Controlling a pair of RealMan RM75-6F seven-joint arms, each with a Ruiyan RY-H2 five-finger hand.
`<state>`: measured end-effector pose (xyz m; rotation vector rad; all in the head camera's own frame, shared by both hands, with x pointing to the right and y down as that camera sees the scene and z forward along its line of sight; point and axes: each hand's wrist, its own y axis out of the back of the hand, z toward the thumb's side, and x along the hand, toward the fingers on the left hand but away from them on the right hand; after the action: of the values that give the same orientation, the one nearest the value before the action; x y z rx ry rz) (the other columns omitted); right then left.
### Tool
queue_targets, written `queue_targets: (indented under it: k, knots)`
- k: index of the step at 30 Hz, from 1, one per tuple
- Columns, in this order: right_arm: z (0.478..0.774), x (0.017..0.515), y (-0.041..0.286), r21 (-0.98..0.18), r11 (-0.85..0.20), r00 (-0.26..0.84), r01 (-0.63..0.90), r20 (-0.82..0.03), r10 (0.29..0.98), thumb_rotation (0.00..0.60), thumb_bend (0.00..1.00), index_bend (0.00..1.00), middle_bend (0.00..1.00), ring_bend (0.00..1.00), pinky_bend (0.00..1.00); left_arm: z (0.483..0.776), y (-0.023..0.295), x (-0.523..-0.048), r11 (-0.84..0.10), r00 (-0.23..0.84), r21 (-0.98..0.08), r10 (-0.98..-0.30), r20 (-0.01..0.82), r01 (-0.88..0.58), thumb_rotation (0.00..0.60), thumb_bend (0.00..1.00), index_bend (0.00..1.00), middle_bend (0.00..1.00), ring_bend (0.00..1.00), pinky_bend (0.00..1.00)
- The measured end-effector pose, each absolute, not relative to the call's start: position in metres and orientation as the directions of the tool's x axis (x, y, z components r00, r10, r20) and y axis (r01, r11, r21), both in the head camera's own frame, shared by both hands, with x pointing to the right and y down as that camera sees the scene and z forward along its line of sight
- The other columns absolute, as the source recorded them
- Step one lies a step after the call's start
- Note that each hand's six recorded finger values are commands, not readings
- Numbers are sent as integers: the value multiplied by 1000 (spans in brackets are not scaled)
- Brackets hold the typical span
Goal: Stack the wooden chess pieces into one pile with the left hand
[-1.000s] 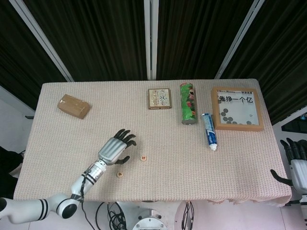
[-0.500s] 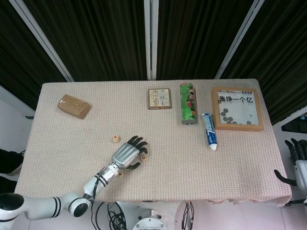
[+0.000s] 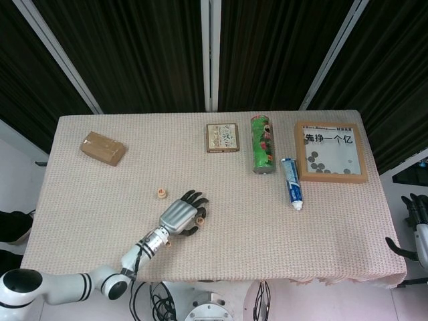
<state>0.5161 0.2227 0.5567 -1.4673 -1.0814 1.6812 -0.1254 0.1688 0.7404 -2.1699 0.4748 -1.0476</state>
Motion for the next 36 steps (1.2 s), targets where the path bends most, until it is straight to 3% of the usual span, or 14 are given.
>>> queue_targets:
  k: [21,29,36]
  knots:
    - [557,514,222,-891,-452,-159,44,-453,877,523,176,0,0,0,0,739,165,-131,-704,601,-708,-586,543,-46,600,336,483,137,0,0]
    - [558,513,222,-890,-454,-155,51,-456,876,530,176,0,0,0,0,719,141,-150,-652,563,-754,-653,506,-79,600,337,484,145,0,0]
    - [558,510,221,-889,-455,-148,46,-457,877,530,176,0,0,0,0,708,109,-196,-606,451,-791,-732,510,-89,600,337,488,145,0,0]
